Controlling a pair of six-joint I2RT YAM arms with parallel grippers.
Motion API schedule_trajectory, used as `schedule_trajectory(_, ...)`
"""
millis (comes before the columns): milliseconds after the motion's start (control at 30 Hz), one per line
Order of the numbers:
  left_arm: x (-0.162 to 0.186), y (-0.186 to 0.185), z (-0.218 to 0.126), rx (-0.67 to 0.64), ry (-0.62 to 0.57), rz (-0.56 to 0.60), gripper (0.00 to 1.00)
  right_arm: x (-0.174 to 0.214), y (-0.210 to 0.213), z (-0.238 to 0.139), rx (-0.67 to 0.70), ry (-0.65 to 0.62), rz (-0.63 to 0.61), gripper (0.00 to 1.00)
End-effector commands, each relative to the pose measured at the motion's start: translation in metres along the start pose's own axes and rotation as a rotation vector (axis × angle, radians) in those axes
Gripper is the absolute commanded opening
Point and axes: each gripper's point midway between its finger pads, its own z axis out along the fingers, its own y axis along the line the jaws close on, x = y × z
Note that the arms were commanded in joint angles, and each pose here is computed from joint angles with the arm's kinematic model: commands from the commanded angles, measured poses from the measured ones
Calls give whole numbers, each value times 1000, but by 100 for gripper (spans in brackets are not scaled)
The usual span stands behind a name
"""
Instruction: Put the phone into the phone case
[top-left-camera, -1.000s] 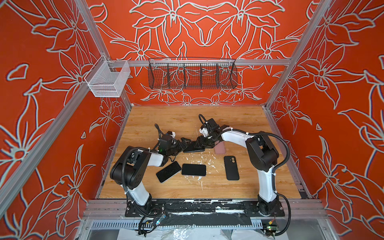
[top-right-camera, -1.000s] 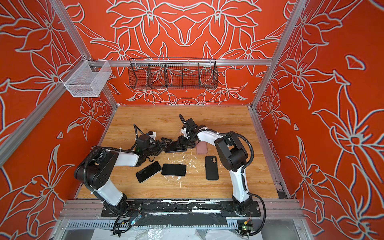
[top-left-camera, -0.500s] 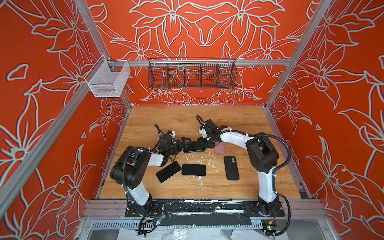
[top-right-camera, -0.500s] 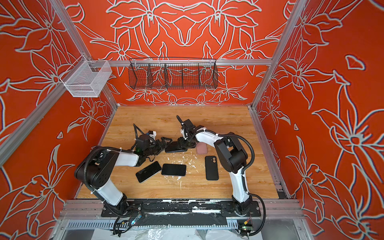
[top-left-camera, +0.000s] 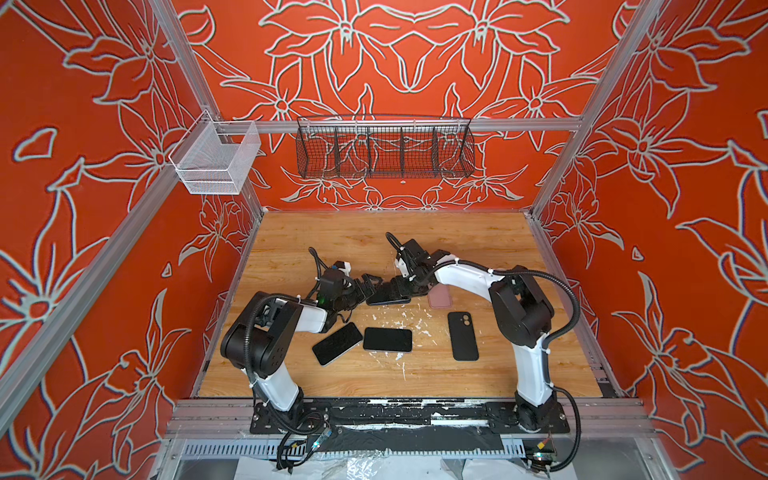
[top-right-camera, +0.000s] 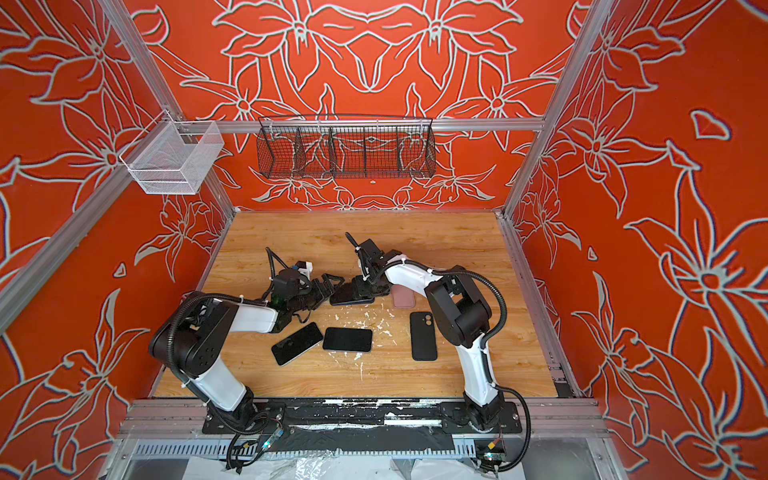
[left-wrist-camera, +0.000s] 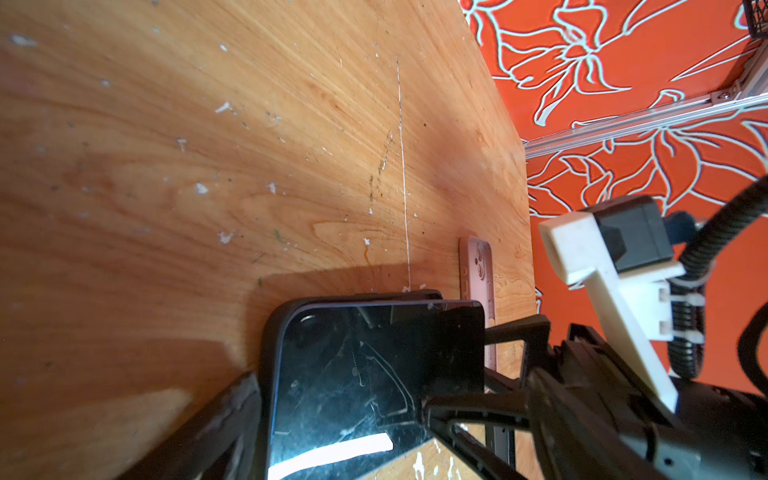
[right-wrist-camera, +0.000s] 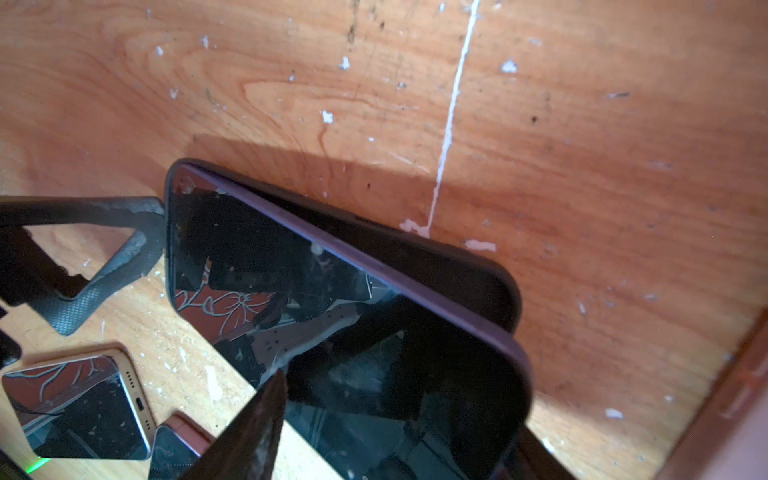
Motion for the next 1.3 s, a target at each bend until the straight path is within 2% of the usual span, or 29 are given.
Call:
schedule_trajectory(0, -1, -6, 2, 22, -5, 12, 98, -5, 2, -2, 27, -4, -16, 72)
schedule_trajectory(233, -2, -7, -1, 12, -11, 15, 98, -18, 6, -23, 39, -51, -38, 79)
schedule_trajectory(400, -2, -4, -1, -1, -14, 2, 98, -19, 3, -22, 60, -43, -51, 80)
schedule_trajectory(667, 0, 4, 0, -60, 13, -7, 95, -14, -4, -15, 82, -32, -43, 74)
schedule_trajectory(800, 0, 12, -4, -130, 22, -15, 91, -10, -10, -11, 98, -21, -31, 73)
schedule_trajectory(1100, -6, 6, -14, -180, 29, 40, 91, -3, -20, -8, 119, -23, 14, 72)
schedule_trajectory(1267, 3, 3, -8, -154, 89, 34, 90, -4, -15, -6, 28, -35, 56, 72)
